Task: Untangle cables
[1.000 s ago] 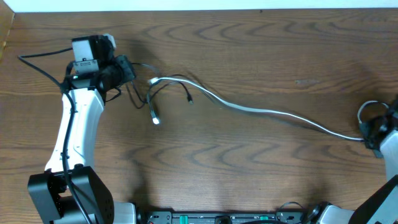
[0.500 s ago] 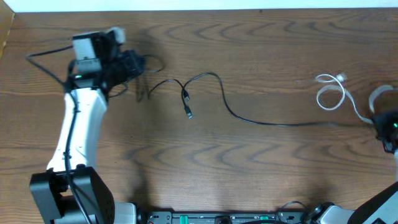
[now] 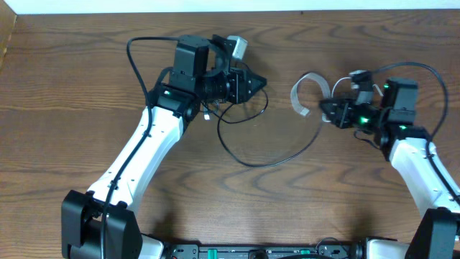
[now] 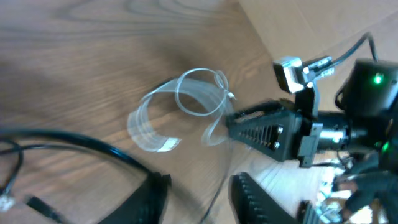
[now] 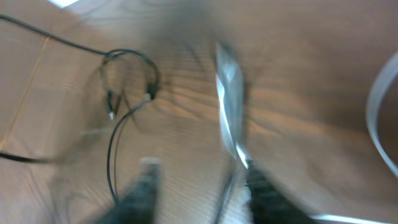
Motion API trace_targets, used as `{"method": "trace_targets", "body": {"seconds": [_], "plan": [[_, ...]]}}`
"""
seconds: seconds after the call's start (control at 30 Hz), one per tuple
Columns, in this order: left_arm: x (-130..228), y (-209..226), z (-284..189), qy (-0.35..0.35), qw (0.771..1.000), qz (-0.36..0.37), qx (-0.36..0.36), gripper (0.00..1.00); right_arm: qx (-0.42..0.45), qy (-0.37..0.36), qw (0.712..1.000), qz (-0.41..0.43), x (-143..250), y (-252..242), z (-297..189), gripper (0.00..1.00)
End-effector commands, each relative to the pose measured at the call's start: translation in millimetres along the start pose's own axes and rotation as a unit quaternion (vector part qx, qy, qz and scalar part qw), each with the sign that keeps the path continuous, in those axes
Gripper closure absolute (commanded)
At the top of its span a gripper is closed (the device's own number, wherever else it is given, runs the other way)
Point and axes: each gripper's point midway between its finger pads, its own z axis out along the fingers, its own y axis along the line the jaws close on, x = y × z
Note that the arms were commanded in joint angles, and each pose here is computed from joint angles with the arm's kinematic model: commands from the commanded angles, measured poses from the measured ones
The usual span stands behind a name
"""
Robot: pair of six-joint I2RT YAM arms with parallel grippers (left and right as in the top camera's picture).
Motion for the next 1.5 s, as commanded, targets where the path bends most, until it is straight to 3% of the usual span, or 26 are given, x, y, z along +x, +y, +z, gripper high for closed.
{"method": "trace_targets", "body": {"seconds": [0.0,0.2,0.27,0.47,0.57,0.77,1.07,1.17,1.47], "plan": [[-9,-15,-8,-0.010,1.000,0.017,0.023,0.54,-0.009,-0.015,0.999,-0.044,-9,8,1,0.47],[-9,13,-12,-0.015,0.999,-0.004,-0.042,0.52,0.054,-0.018,0.998,-0.033,-9,-14,0,0.45],[1,44,-17,-0.007,0.991,-0.015,-0.129,0.52,0.117,-0.001,0.993,-0.015,1,-36,-4,0.45],[29,124,-63,0.019,0.923,-0.046,-0.381,0.52,0.195,0.036,0.980,0.010,22,-63,-13,0.45],[30,135,-72,0.017,0.907,-0.044,-0.418,0.51,0.199,0.036,0.979,0.016,23,-64,-13,0.44],[29,148,-56,0.017,0.909,-0.044,-0.415,0.50,0.200,0.036,0.979,0.019,23,-64,-13,0.44],[32,135,2,0.031,0.958,-0.052,-0.280,0.46,0.200,0.036,0.979,0.019,23,-64,-13,0.43],[39,136,13,0.044,0.964,-0.054,-0.257,0.46,0.201,0.036,0.979,0.019,23,-65,-14,0.43],[61,113,36,0.117,0.968,0.099,-0.200,0.46,0.206,0.037,0.978,0.019,24,-66,-14,0.43]]}}
